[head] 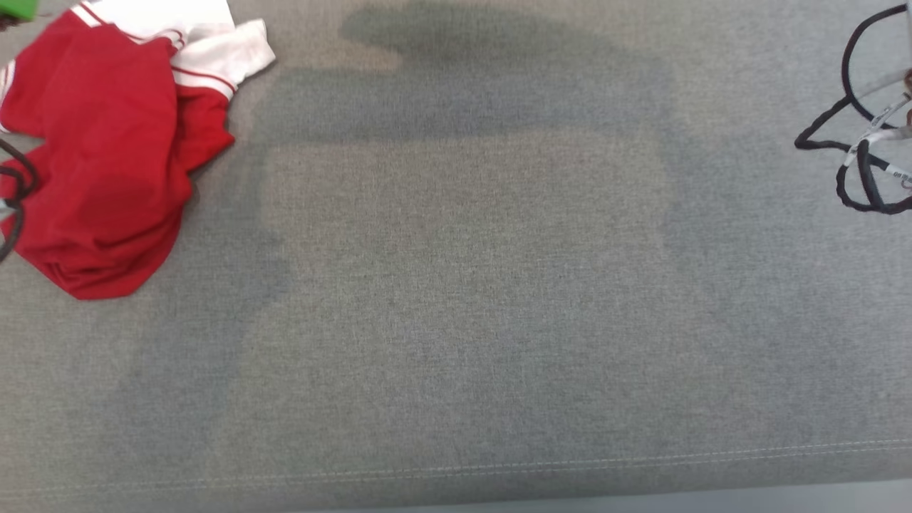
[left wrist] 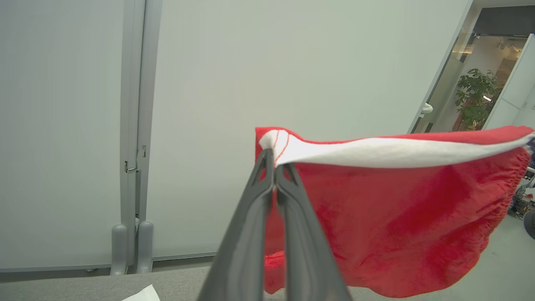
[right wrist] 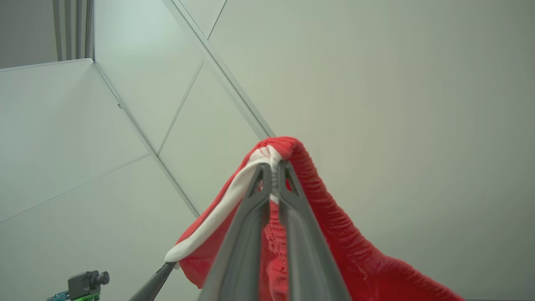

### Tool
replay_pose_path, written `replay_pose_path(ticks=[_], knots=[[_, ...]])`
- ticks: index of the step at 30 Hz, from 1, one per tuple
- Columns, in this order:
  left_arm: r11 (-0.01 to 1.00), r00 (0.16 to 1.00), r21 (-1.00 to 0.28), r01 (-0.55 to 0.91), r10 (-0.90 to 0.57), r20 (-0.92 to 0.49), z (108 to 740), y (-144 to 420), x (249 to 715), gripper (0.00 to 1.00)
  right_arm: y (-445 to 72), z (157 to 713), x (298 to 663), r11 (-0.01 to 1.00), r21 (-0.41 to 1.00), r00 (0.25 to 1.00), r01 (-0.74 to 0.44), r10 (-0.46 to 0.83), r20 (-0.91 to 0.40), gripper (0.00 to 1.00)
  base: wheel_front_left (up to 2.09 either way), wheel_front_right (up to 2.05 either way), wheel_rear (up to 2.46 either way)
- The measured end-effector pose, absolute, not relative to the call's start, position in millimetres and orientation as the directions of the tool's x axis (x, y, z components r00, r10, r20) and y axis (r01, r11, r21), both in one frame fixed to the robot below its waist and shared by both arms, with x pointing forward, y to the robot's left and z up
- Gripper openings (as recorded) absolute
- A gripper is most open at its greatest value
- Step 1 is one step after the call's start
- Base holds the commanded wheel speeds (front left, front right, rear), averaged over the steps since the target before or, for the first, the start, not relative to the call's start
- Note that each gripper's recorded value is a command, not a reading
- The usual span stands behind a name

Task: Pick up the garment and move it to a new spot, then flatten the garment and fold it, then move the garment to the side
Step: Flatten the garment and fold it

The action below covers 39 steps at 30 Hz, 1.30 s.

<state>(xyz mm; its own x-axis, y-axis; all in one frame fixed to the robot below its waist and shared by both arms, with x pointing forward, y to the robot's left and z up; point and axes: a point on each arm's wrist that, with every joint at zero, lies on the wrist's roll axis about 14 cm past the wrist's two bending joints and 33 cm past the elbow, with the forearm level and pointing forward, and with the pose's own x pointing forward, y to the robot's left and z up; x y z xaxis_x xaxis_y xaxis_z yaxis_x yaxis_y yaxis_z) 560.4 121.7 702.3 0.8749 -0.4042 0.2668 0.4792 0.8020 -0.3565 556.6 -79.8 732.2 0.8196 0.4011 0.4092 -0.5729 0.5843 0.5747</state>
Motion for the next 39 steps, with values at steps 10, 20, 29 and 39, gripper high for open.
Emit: replay_pose_path(ticks=[10, 20, 29, 39], knots=[[0.802, 0.844, -0.436, 0.407, -0.513, -0.156, 485, 82, 496, 0.0, -81, 509, 532, 0.629, 0.72, 0.883, -0.293, 0.467, -0.048, 0.0, 0.0, 0.0, 0.0], [0.769, 0.847, -0.603, 0.212, -0.452, -0.279, 433, 83, 414, 0.0, -103, 450, 450, 0.628, 0.77, 0.888, -0.11, 0.41, -0.208, 0.0, 0.0, 0.0, 0.0], [0.802, 0.901, -0.564, 0.196, -0.374, -0.22, 458, 114, 395, 0.0, -89, 439, 371, 0.589, 0.804, 0.835, -0.078, 0.48, -0.271, 0.0, 0.0, 0.0, 0.0], [0.803, 0.915, -0.575, 0.154, -0.336, -0.224, 462, 130, 361, 0.0, -94, 431, 300, 0.562, 0.827, 0.785, 0.004, 0.51, -0.351, 0.0, 0.0, 0.0, 0.0]])
